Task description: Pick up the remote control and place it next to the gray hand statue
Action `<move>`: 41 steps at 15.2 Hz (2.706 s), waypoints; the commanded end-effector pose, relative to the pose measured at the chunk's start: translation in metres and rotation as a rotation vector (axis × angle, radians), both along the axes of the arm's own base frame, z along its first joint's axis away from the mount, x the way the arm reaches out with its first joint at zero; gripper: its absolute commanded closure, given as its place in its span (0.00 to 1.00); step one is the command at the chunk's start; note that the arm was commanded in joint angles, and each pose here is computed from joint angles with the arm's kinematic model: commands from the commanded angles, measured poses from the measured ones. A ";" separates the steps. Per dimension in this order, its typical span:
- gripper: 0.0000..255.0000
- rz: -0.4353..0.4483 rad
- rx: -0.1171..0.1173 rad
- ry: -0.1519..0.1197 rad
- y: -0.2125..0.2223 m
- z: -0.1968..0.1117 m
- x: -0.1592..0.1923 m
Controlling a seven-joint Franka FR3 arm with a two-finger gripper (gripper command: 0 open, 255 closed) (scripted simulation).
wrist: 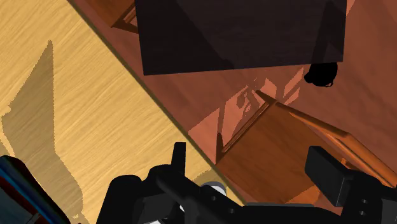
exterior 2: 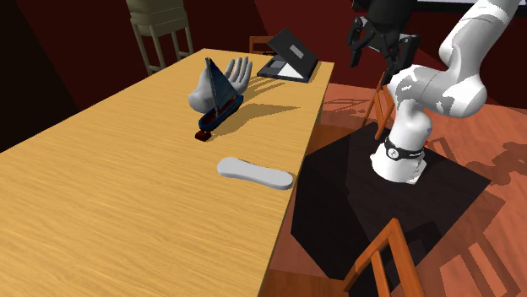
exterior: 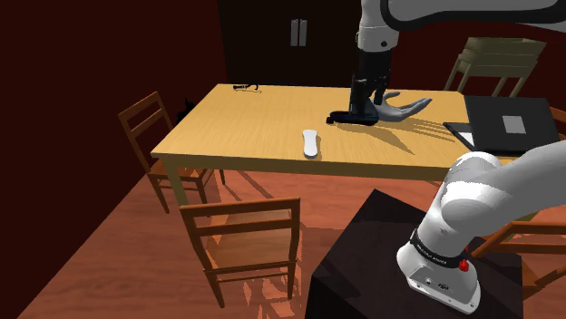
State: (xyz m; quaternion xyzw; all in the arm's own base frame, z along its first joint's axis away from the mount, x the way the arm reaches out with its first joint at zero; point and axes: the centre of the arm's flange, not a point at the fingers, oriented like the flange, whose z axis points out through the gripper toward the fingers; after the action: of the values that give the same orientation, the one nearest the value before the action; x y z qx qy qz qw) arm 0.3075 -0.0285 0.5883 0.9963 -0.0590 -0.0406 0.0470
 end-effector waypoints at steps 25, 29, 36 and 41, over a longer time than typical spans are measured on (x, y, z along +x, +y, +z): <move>0.00 -0.677 0.030 -0.104 -0.096 -0.195 0.218; 0.00 -0.748 0.033 -0.115 -0.114 -0.220 0.237; 0.00 -0.748 0.033 -0.115 -0.115 -0.255 0.237; 0.00 -0.748 0.033 -0.115 -0.115 -0.255 0.237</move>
State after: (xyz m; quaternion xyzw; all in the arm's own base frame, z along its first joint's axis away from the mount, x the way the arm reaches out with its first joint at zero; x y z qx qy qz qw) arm 0.5446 -0.1434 0.3336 0.9072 -0.4207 0.0000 0.0096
